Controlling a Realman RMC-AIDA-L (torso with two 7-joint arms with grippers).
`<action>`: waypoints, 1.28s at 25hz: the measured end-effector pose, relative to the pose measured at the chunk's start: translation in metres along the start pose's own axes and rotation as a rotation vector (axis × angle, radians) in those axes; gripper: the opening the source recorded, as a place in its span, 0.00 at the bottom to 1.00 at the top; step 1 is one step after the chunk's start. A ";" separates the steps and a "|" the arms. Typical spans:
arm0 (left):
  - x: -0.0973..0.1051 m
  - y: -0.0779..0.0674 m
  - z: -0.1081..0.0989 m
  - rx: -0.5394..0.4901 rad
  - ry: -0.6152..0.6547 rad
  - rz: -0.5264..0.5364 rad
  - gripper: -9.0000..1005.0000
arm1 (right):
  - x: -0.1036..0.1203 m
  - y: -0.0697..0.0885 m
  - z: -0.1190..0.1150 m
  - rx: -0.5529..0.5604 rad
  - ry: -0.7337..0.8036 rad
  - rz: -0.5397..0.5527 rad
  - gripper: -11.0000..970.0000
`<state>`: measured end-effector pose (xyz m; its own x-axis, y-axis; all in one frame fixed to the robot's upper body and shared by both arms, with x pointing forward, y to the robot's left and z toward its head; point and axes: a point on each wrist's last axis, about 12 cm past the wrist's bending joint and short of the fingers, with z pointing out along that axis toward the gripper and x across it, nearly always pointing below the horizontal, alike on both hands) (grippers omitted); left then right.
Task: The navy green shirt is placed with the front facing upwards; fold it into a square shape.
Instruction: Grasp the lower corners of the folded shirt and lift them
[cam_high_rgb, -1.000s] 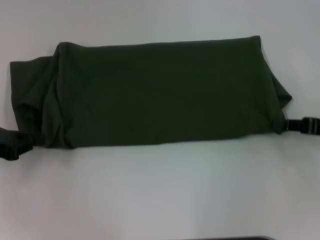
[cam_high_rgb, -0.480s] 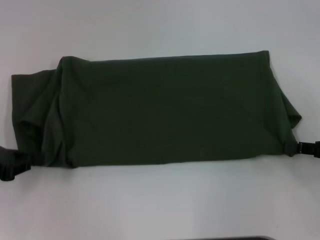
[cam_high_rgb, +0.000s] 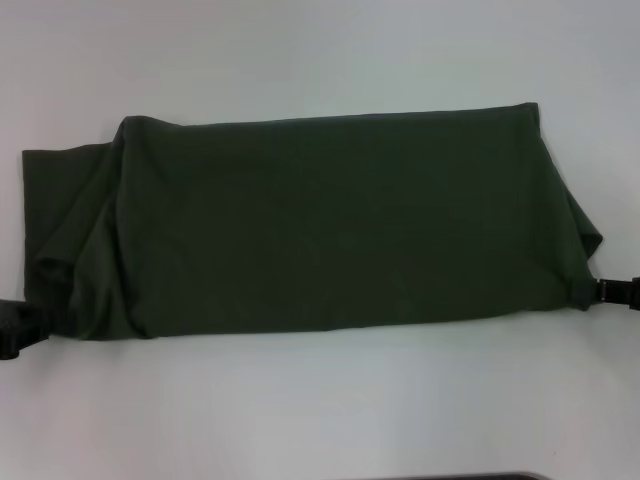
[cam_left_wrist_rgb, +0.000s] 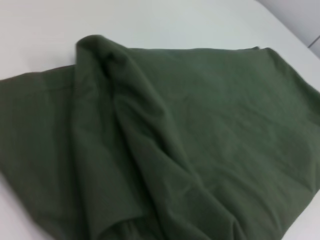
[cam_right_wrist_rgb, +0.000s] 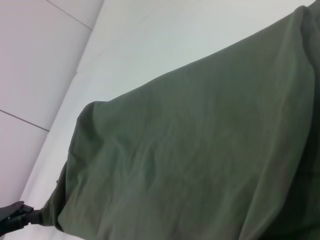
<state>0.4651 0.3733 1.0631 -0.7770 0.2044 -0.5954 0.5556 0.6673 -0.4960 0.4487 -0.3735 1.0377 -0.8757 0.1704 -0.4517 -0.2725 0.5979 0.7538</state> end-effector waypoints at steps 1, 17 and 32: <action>0.000 0.001 0.000 -0.009 0.006 -0.005 0.01 | 0.000 -0.001 0.000 0.006 -0.002 0.004 0.06; 0.011 0.012 -0.014 -0.096 0.021 -0.050 0.01 | 0.000 -0.009 -0.009 0.062 -0.068 0.046 0.07; 0.013 0.016 -0.025 -0.119 0.022 -0.059 0.01 | 0.000 -0.013 -0.018 0.081 -0.097 0.071 0.07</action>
<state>0.4564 0.4042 1.0629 -0.8145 0.1774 -0.5524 0.4707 0.7587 -0.4503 0.4447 -0.3956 1.0364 -0.8481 0.2869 -0.4455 -0.1748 0.6421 0.7464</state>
